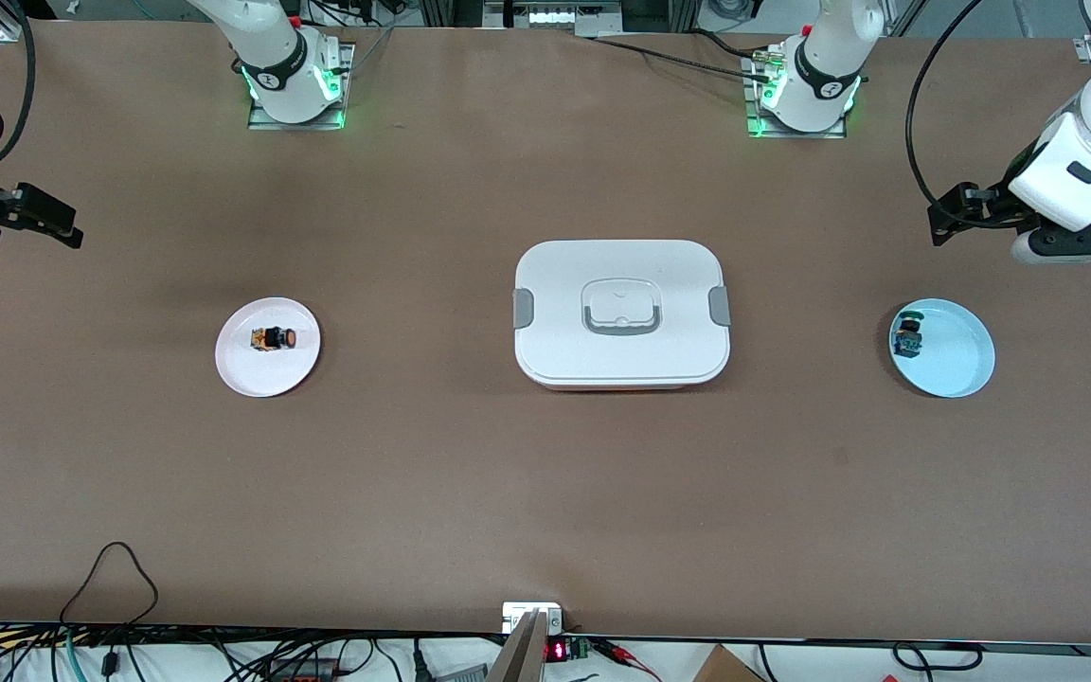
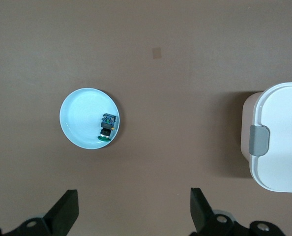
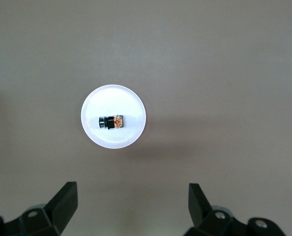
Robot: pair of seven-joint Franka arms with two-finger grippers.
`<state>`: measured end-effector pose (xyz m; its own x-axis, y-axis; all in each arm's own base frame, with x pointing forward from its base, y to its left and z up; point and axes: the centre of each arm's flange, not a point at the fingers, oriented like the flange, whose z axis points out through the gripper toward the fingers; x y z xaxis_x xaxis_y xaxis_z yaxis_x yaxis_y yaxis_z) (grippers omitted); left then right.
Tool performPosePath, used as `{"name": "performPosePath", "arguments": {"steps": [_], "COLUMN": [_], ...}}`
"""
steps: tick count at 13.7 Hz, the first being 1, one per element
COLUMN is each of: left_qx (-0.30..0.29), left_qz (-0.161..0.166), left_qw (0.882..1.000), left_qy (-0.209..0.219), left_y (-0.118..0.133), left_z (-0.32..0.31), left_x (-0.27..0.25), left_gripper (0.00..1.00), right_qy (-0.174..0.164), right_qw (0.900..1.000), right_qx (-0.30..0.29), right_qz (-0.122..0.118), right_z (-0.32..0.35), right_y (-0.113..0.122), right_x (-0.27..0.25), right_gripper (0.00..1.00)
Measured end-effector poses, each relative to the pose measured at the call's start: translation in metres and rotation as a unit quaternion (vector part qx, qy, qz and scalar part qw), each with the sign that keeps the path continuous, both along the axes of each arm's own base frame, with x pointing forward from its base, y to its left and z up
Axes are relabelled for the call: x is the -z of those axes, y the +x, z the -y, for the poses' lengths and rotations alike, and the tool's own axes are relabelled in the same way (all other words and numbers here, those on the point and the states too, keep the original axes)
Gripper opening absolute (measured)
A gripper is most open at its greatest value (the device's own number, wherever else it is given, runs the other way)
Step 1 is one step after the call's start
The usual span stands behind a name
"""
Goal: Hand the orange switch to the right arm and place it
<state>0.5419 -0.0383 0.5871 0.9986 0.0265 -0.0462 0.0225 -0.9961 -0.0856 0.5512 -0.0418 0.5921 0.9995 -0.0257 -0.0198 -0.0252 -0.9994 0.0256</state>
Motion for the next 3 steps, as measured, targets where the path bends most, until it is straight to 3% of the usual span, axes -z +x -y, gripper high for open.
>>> {"name": "performPosePath", "arguments": {"steps": [3], "left_qx": [0.0], "left_qz": [0.0], "left_qw": [1.0], "left_qy": [0.0], "left_y": [0.0], "left_z": [0.0], "left_x": [0.0], "left_gripper": [1.0], "right_qy": [0.001], "right_qw": [1.0], "right_qx": [0.007], "right_qz": [-0.001], "right_z": [0.0002], "right_y": [-0.005], "right_x": [-0.0043], "right_gripper": [1.0]}}
